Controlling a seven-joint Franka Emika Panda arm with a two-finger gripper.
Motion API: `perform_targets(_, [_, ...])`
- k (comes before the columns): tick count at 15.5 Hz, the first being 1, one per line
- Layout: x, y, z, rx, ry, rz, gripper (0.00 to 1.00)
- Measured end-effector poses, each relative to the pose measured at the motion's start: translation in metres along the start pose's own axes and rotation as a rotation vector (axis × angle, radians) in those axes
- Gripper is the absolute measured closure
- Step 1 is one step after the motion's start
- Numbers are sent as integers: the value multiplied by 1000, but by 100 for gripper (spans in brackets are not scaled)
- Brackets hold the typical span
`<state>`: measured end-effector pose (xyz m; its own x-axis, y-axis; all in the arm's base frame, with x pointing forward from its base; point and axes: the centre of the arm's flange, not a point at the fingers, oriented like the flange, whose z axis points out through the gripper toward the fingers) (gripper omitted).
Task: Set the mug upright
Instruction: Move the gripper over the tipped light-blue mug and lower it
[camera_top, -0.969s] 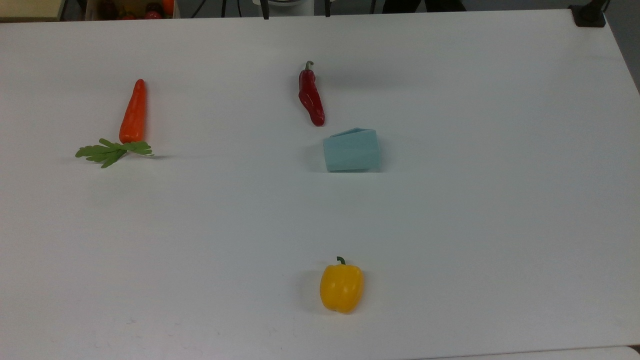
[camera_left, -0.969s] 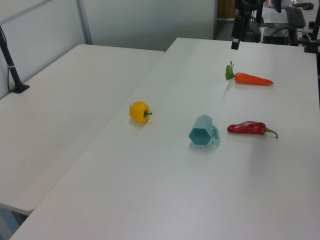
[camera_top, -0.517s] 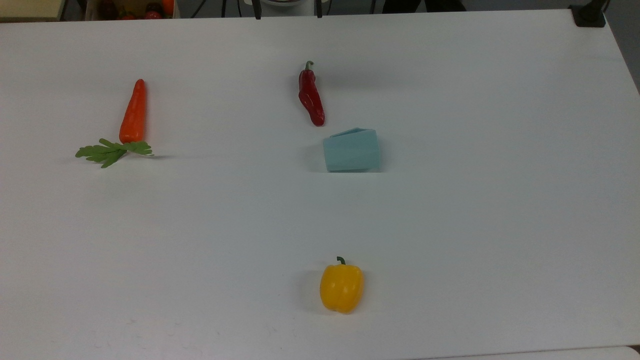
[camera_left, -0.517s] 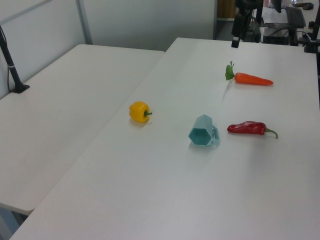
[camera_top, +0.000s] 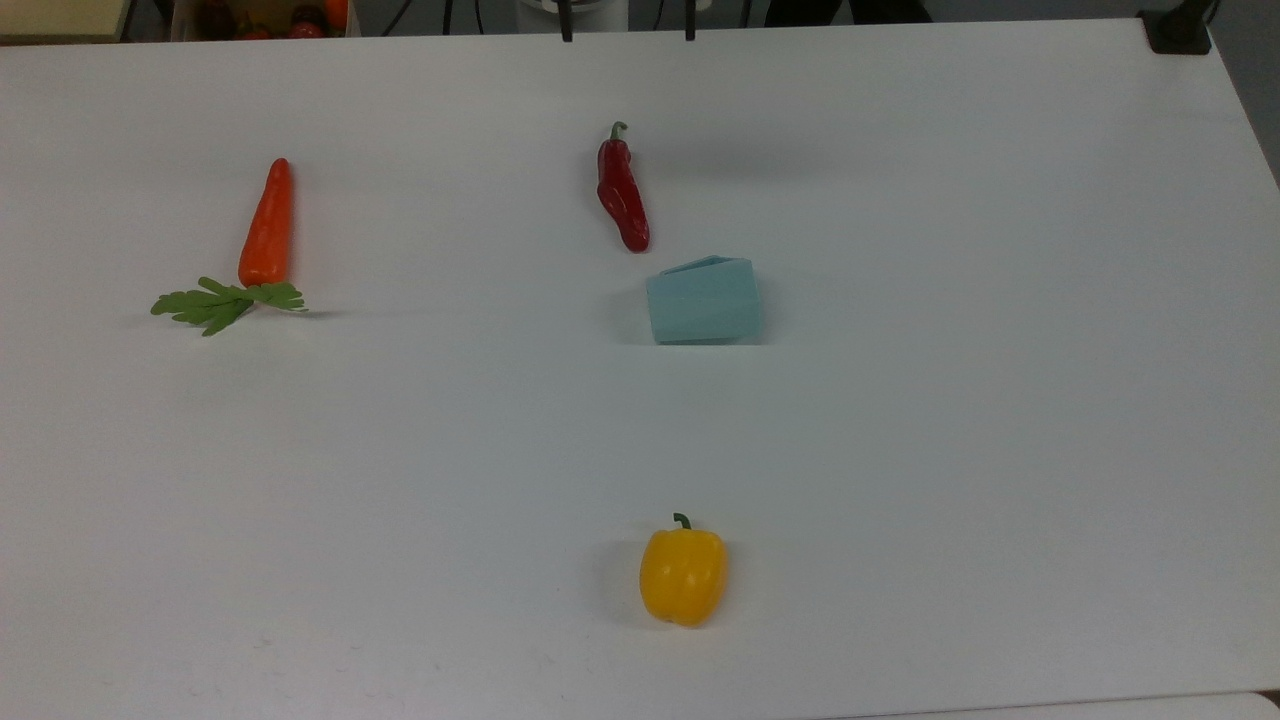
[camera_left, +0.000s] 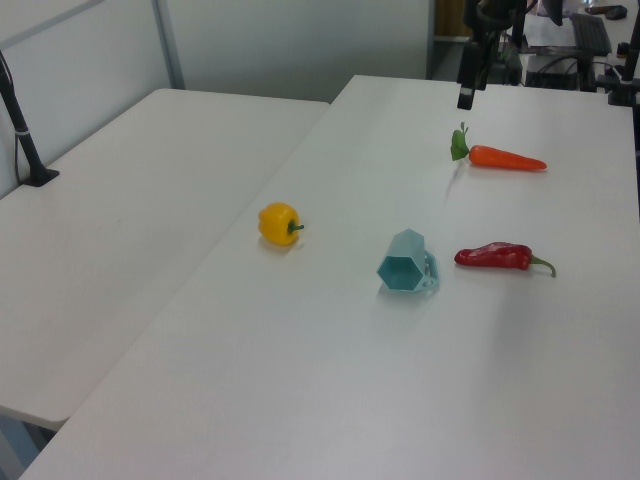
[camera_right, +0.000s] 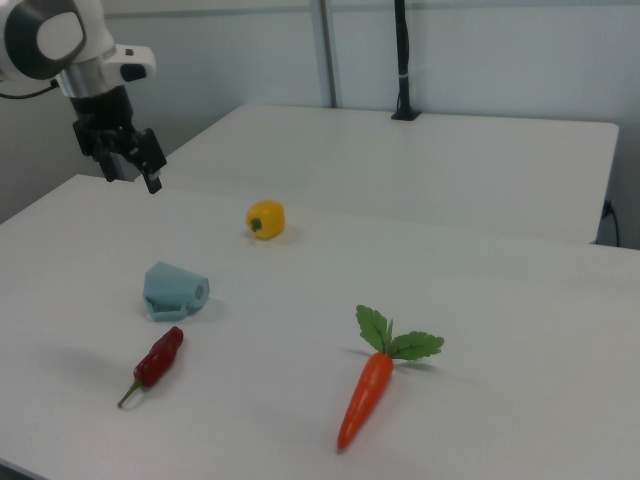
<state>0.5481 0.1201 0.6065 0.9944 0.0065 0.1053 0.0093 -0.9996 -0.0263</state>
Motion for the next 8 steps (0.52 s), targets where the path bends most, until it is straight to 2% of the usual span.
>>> perform_targets(4, [3, -52, 19, -126, 22, 57, 0])
perform_targets(8, [5, -117, 68, -257, 59, 64, 0])
